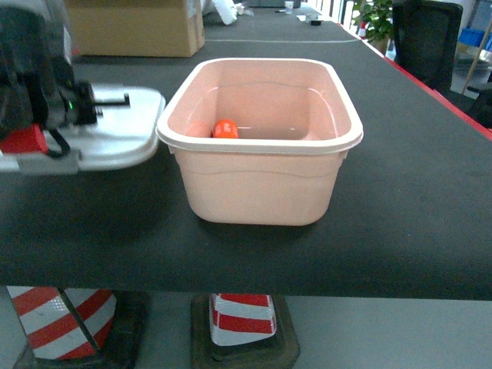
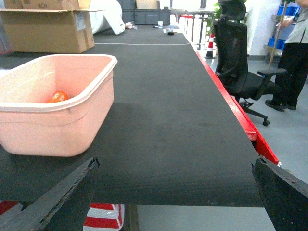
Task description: Pick capacitor and pack into box
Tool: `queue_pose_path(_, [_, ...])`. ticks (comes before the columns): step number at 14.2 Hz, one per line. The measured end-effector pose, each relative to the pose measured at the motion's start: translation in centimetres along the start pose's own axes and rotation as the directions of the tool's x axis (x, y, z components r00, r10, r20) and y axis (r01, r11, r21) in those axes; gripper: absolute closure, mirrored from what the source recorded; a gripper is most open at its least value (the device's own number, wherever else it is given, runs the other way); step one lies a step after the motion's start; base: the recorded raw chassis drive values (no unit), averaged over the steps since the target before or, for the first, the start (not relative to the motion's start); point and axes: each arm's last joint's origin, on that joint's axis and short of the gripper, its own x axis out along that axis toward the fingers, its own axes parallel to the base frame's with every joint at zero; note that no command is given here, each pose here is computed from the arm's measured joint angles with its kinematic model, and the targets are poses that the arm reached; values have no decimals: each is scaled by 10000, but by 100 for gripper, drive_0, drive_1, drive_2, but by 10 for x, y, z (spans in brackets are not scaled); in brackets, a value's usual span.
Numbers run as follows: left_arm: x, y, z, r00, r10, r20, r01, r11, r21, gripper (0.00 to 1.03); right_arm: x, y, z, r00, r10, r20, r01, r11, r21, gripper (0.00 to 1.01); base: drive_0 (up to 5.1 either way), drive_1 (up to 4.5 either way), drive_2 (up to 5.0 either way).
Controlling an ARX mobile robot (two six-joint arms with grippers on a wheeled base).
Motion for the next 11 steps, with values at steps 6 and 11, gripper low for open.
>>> queue_pose_path(6, [-51, -32, 132, 9745, -155, 2240, 297, 9977, -602, 101, 0, 0, 0, 10000, 0, 0, 0, 10000, 0, 3, 0, 0, 0])
queue_pose_path(11, [-92, -172, 99, 9697, -2141, 1178, 2211, 9739, -502, 101, 0, 0, 0, 10000, 0, 0, 0, 10000, 4, 3, 0, 0, 0])
